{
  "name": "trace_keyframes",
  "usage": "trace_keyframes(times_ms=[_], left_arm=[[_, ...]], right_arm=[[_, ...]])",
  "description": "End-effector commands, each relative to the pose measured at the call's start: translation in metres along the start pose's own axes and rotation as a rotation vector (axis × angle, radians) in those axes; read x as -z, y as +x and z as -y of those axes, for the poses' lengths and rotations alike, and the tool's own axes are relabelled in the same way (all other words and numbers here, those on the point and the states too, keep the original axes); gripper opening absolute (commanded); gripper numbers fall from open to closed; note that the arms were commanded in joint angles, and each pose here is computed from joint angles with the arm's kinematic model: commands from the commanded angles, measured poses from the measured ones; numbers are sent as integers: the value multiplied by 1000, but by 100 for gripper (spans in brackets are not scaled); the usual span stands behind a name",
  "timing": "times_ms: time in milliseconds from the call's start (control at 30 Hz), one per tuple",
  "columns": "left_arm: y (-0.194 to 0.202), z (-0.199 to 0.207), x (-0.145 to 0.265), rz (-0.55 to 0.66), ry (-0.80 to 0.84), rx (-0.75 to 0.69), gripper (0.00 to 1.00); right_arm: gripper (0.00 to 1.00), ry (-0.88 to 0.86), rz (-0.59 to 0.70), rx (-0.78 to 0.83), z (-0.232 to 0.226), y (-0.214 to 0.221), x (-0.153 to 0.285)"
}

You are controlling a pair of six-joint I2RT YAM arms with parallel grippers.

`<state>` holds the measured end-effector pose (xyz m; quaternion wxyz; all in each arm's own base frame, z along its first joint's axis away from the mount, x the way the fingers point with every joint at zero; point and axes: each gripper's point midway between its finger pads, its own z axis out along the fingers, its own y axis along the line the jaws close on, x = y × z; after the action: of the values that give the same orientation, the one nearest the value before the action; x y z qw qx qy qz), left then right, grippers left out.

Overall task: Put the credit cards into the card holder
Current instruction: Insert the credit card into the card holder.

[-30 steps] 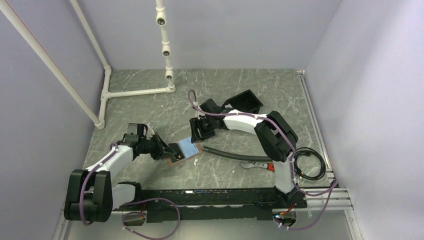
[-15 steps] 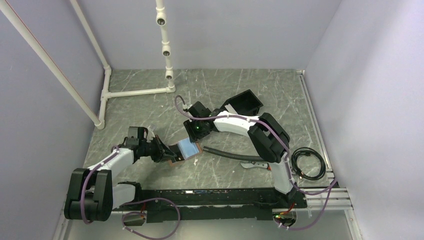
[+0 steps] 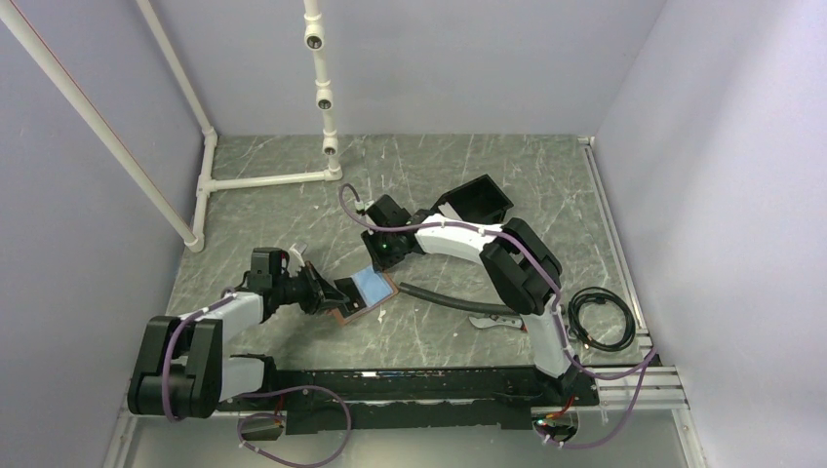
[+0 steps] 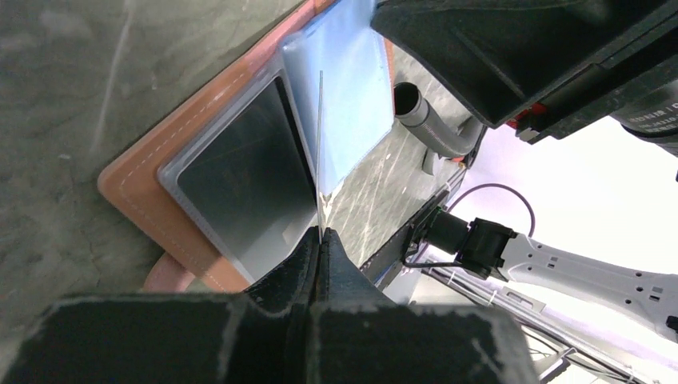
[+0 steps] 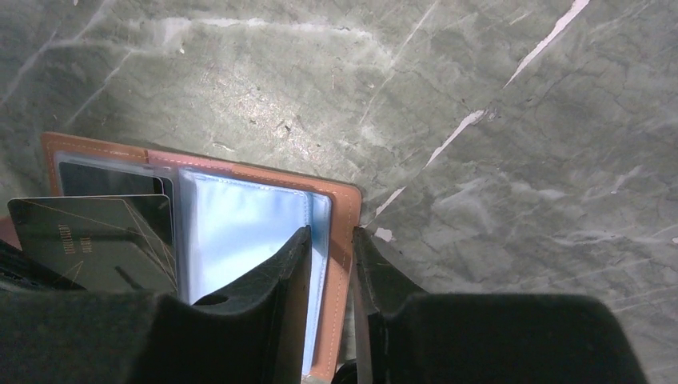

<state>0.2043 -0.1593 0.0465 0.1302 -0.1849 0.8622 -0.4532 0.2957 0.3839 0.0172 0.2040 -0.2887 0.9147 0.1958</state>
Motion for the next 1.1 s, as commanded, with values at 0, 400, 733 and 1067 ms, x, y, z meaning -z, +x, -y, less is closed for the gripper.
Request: trace_keyframes(times_ms=[0, 400, 733, 1067], left_arm=[[-1, 11, -2, -9, 77, -20, 0], [8, 9, -8, -61, 126, 89, 0], [9, -1, -17, -90, 118, 132, 0], [-7, 3, -19, -43, 103, 79, 0]], right_arm=[[24, 139, -219, 32, 43, 74, -34], [23, 123, -227, 34, 40, 73, -35], [23, 121, -234, 37, 40, 75, -34], [23, 97, -248, 31, 37, 79, -38]])
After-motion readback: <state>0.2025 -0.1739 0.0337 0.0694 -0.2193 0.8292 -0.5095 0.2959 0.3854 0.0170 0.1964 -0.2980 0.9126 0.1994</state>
